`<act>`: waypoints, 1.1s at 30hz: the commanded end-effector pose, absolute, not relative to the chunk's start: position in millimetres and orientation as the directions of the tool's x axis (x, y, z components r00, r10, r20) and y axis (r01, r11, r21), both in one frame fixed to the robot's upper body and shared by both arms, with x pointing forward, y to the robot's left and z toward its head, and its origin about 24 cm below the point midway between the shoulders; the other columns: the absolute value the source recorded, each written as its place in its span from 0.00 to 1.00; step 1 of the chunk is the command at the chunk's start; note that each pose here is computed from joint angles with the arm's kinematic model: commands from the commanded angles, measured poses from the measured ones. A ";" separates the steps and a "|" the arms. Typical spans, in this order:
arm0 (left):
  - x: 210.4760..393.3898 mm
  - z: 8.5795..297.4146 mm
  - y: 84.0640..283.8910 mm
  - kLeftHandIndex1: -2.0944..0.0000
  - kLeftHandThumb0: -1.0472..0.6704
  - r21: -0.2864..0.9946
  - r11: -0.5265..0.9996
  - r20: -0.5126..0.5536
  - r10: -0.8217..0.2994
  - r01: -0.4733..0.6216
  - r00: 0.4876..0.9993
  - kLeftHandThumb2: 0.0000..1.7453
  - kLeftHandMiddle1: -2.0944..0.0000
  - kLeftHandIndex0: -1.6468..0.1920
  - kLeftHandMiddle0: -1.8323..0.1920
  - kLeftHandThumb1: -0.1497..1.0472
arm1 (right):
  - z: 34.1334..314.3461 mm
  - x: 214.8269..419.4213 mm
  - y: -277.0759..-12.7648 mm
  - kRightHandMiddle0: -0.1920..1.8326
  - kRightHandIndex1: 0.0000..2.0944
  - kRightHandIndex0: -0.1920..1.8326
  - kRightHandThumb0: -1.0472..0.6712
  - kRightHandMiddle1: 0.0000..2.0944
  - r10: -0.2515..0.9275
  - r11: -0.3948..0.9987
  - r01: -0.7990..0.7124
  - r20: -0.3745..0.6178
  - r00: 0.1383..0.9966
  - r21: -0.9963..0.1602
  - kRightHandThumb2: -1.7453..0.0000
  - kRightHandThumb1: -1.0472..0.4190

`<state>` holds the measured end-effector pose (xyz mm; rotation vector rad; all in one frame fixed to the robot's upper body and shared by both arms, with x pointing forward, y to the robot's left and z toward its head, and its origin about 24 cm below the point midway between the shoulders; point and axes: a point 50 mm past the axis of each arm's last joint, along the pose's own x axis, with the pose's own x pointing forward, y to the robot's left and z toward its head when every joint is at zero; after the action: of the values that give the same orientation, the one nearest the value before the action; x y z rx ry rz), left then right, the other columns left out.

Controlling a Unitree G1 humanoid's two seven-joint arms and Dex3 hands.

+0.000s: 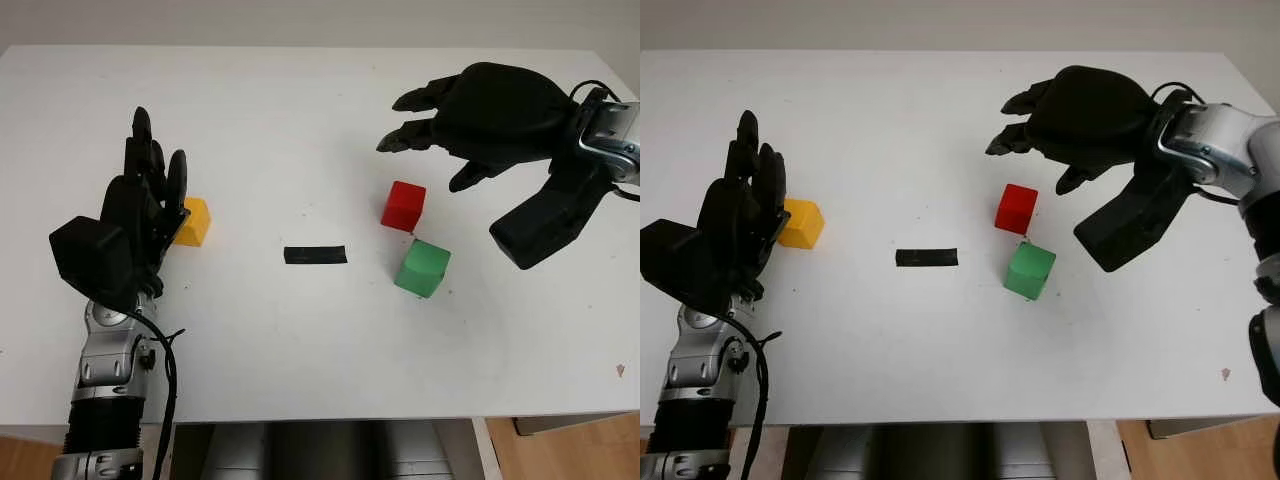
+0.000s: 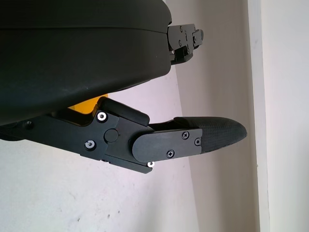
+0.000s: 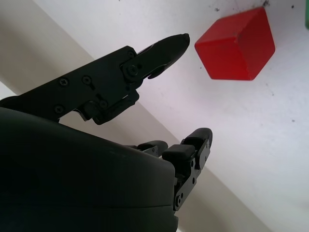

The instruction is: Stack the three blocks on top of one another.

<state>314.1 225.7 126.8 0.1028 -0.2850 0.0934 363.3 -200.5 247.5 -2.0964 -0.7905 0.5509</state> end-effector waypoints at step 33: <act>309.5 132.7 229.9 0.98 0.19 0.093 0.989 0.310 0.079 -0.113 0.947 0.30 0.97 0.98 0.99 1.00 | 198.9 376.0 -197.8 0.39 0.03 0.27 0.33 0.06 0.713 -0.464 0.302 -0.149 0.685 -0.833 0.97 0.17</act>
<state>312.4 227.7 130.7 0.1015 -0.2984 0.0940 374.3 -197.9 193.4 -2.0429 -0.7692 0.6409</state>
